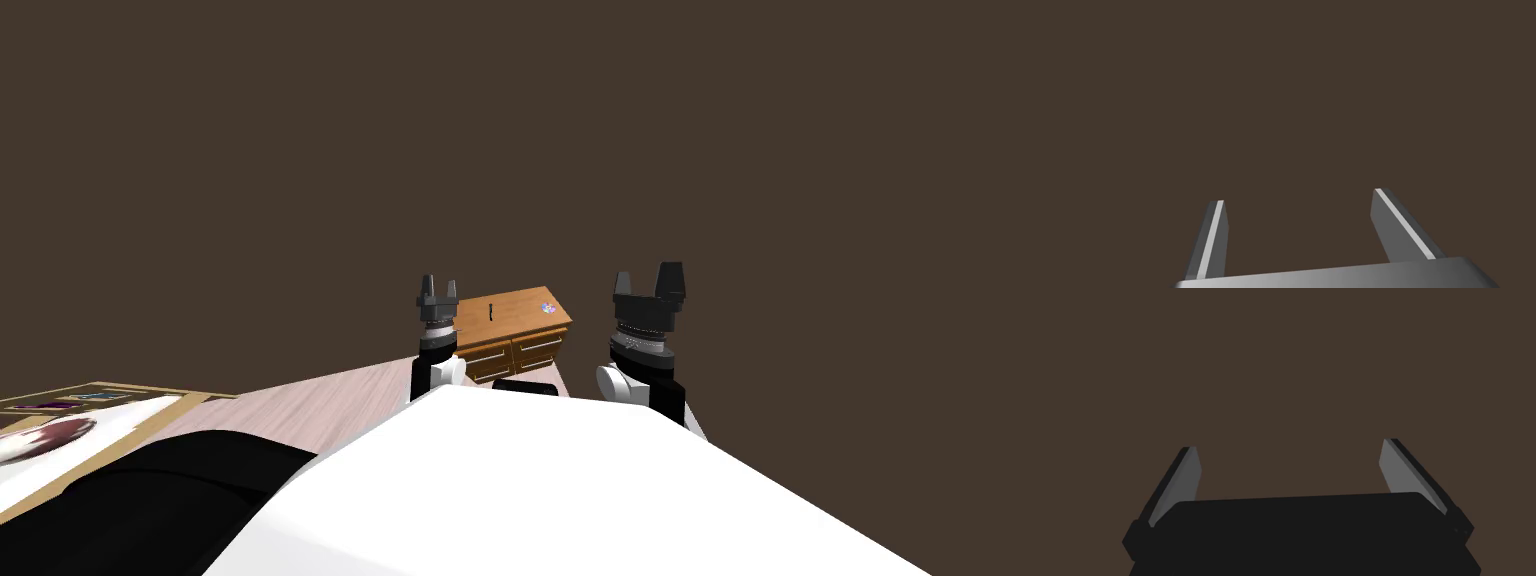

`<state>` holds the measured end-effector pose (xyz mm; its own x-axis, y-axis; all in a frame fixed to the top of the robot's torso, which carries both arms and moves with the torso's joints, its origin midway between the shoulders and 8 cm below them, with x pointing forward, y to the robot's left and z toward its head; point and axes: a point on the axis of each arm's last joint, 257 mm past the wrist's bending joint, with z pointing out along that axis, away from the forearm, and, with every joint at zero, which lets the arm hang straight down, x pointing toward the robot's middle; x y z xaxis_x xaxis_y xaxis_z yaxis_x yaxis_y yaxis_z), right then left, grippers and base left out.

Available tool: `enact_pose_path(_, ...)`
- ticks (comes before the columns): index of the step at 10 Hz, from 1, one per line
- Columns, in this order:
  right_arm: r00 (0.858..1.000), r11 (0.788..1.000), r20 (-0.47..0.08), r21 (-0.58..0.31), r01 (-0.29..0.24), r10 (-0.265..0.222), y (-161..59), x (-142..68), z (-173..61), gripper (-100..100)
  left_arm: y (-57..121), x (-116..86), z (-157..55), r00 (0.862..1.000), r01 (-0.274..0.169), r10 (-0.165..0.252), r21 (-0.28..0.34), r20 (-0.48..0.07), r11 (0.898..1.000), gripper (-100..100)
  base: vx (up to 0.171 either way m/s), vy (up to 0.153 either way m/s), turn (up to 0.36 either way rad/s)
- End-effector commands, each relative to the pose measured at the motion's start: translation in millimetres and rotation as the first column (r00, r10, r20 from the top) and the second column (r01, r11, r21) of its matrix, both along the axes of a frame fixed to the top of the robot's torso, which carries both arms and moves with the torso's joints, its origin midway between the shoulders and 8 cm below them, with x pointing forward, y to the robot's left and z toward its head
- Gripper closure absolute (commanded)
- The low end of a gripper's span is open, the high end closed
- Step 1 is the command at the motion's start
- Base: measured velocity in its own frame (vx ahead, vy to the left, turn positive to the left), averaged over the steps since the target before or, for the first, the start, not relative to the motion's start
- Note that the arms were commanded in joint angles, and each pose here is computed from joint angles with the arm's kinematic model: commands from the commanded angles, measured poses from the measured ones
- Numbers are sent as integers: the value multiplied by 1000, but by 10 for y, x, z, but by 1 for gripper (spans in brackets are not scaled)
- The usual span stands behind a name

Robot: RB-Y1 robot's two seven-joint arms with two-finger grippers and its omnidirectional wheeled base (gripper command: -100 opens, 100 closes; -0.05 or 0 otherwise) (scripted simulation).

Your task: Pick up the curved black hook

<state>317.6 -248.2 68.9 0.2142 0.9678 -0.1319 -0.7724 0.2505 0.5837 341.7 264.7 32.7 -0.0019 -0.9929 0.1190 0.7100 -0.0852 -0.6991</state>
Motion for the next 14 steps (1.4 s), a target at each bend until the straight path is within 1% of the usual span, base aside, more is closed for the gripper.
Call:
enact_pose_path(1,1000,1000,0,0,0,0,0,0,0,0,20,88,-84,999,-1,2,31,-35,1000,-100,-47,-37,-156)
enact_pose_path(4,1000,1000,0,0,0,0,1,0,0,0,106,304,-306,993,-9,19,83,-120,997,-100,-68,-66,-194)
enact_pose_path(6,1000,1000,0,0,0,0,0,0,0,0,203,495,-516,980,-16,40,126,-196,992,-100,-45,-33,-227)
enact_pose_path(7,1000,1000,0,0,0,0,0,0,0,0,203,498,-521,979,-15,40,126,-199,992,-100,-29,-16,-100)
enact_pose_path(9,1000,1000,0,0,0,0,0,0,0,0,335,701,-762,957,-20,69,175,-281,984,-100,-26,-24,-243)
enact_pose_path(10,1000,1000,0,0,0,0,0,0,0,0,334,713,-783,955,-18,69,175,-290,984,-100,-29,-9,-83)
enact_pose_path(11,1000,1000,0,0,0,0,0,0,0,0,413,822,-930,937,-16,85,201,-339,979,-100,-29,-11,-165)
enact_pose_path(12,1000,1000,0,0,0,0,0,0,0,0,500,913,-1044,922,-17,103,228,-374,974,-100,-43,-4,-309)
enact_pose_path(13,1000,1000,0,0,0,0,0,0,0,0,499,930,-1085,915,-12,103,228,-390,974,-100,-34,3,-149)
enact_pose_path(14,1000,1000,0,0,0,0,0,0,0,0,595,1032,-1240,890,-7,122,256,-438,967,-100,-33,3,-226)
